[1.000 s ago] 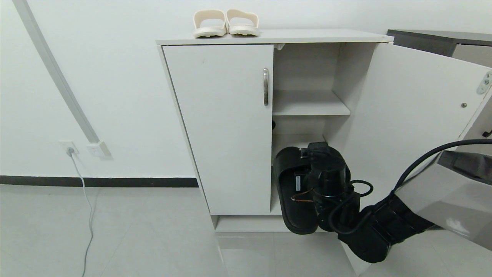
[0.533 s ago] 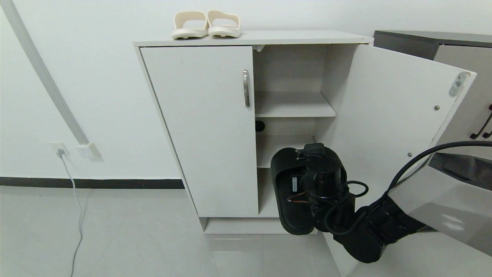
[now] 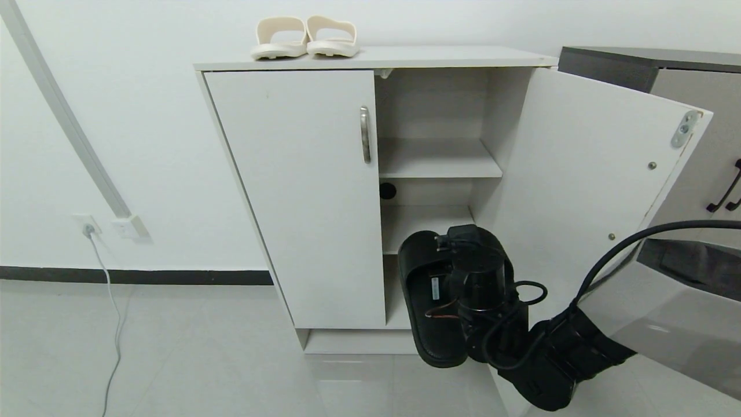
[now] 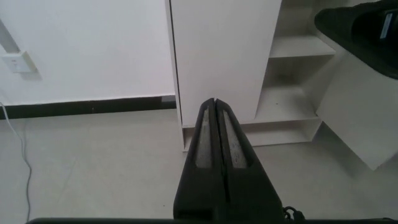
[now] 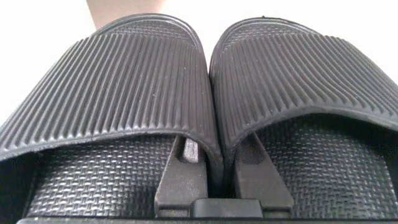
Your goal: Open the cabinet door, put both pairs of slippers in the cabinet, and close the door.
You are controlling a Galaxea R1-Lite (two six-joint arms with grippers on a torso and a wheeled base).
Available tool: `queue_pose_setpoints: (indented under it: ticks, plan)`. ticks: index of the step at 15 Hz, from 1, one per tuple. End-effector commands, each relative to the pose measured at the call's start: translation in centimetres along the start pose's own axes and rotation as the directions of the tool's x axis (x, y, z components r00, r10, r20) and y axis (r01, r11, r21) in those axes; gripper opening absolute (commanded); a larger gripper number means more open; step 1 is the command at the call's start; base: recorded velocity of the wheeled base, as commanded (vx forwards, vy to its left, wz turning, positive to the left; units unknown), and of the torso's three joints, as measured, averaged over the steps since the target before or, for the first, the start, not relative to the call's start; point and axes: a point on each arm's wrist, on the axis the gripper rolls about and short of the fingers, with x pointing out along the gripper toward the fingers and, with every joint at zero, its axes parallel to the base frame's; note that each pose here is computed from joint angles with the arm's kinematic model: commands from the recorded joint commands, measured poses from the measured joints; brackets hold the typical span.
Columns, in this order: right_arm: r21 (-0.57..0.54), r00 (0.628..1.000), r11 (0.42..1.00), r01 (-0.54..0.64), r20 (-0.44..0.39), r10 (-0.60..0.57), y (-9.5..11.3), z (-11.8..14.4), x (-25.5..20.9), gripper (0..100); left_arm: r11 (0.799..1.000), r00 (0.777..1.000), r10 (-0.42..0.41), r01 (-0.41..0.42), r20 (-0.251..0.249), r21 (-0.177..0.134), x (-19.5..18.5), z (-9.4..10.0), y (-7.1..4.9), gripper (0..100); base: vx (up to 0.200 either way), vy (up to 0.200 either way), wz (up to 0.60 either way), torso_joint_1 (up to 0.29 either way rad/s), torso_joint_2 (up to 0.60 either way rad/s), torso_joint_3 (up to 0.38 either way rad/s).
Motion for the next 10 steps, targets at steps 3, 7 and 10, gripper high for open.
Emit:
queue_pose_setpoints:
  ticks: [3,7,10]
  plan:
    - [-0.016,0.999,0.999,0.036,-0.024,-0.037,-0.9,-1.0,1.1,0,1.0,1.0,0.0,0.0,-0.003,0.0,0.0,0.0,0.0,0,0.0,0.0,0.0,0.0,0.0,0.0]
    - [-0.016,0.997,0.997,0.07,-0.029,-0.07,-2.0,-1.2,2.0,0,1.0,1.0,0.0,0.0,-0.003,0.0,0.0,0.0,0.0,0,0.0,0.0,0.0,0.0,0.0,0.0]
    - [-0.015,0.996,0.996,0.088,-0.032,-0.088,-2.6,-1.2,2.5,0,1.0,1.0,0.0,0.0,-0.003,0.0,0.0,0.0,0.0,0,0.0,0.0,0.0,0.0,0.0,0.0]
